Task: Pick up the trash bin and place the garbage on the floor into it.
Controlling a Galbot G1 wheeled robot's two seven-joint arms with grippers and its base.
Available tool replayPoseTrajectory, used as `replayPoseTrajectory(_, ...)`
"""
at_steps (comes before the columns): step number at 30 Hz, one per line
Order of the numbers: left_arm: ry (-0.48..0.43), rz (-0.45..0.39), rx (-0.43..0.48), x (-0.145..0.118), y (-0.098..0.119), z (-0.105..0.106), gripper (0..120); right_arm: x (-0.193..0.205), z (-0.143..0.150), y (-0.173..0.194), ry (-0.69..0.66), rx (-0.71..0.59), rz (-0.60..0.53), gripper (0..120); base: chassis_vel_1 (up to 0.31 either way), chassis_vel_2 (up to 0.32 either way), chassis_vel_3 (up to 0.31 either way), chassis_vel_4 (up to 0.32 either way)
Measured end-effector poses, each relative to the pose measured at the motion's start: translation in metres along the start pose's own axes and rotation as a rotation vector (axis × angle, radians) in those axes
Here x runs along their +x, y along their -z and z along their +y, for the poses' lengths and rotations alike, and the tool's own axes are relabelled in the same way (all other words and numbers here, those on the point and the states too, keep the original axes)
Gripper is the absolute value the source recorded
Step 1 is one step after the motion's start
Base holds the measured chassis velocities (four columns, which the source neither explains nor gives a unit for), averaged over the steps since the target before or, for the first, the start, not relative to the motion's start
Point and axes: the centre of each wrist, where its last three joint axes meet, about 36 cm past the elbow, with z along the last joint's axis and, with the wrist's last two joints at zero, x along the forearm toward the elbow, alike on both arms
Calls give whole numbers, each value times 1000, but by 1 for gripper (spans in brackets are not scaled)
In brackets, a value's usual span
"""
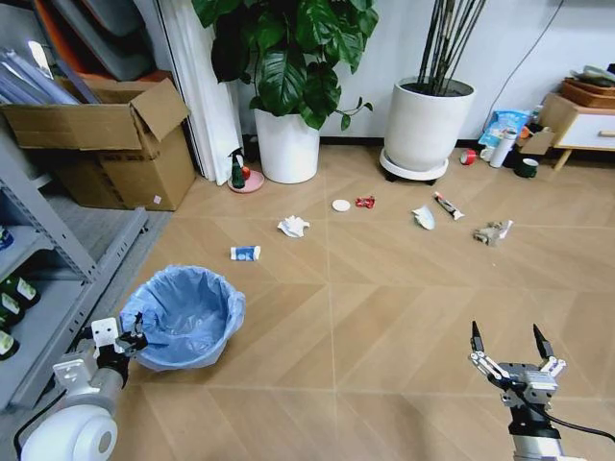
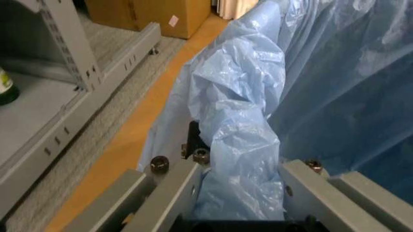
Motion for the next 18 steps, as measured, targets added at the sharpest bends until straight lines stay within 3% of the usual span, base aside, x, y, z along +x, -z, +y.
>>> replayPoseTrajectory(18,0,5,4,0,-1,-2,1,-2,1,0,-2,-3,-6,100,-37,197,41,-206)
